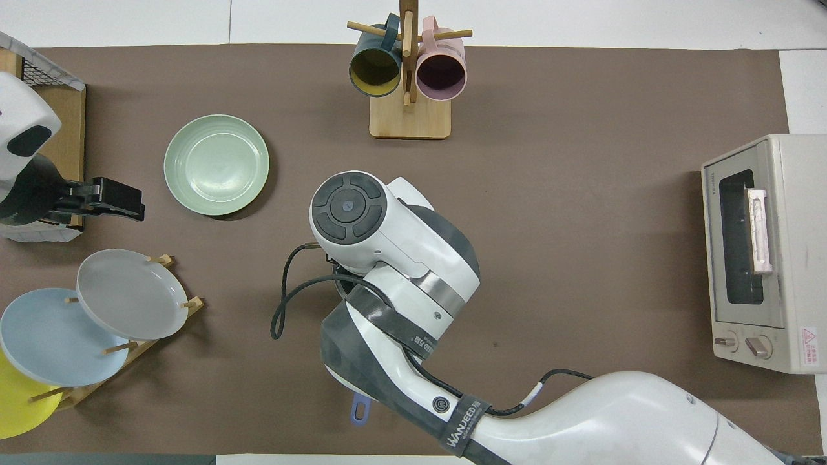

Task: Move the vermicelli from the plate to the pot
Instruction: 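Hold the glass lid above the pot with the right gripper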

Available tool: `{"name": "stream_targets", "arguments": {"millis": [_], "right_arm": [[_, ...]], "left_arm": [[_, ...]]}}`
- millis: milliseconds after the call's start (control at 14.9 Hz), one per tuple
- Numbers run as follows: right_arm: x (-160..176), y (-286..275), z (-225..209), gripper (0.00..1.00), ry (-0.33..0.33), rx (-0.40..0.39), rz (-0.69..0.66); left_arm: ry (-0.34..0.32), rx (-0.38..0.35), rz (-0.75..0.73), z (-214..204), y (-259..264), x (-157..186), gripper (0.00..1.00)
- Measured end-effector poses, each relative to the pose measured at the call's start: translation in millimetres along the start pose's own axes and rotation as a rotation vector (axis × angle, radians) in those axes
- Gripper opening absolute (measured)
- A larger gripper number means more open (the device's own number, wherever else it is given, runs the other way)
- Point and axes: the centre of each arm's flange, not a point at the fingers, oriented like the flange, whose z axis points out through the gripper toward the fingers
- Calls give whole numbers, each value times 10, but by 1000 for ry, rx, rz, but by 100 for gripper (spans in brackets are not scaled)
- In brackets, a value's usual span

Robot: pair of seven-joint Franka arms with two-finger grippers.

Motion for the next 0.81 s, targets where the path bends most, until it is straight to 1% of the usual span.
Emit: {"name": "stream_targets", "arguments": {"millis": [805], "right_arm": [[10,-6,8,67,8,11,8]], "left_arm": [[9,-1,-7,-28,-36,8,100]]}}
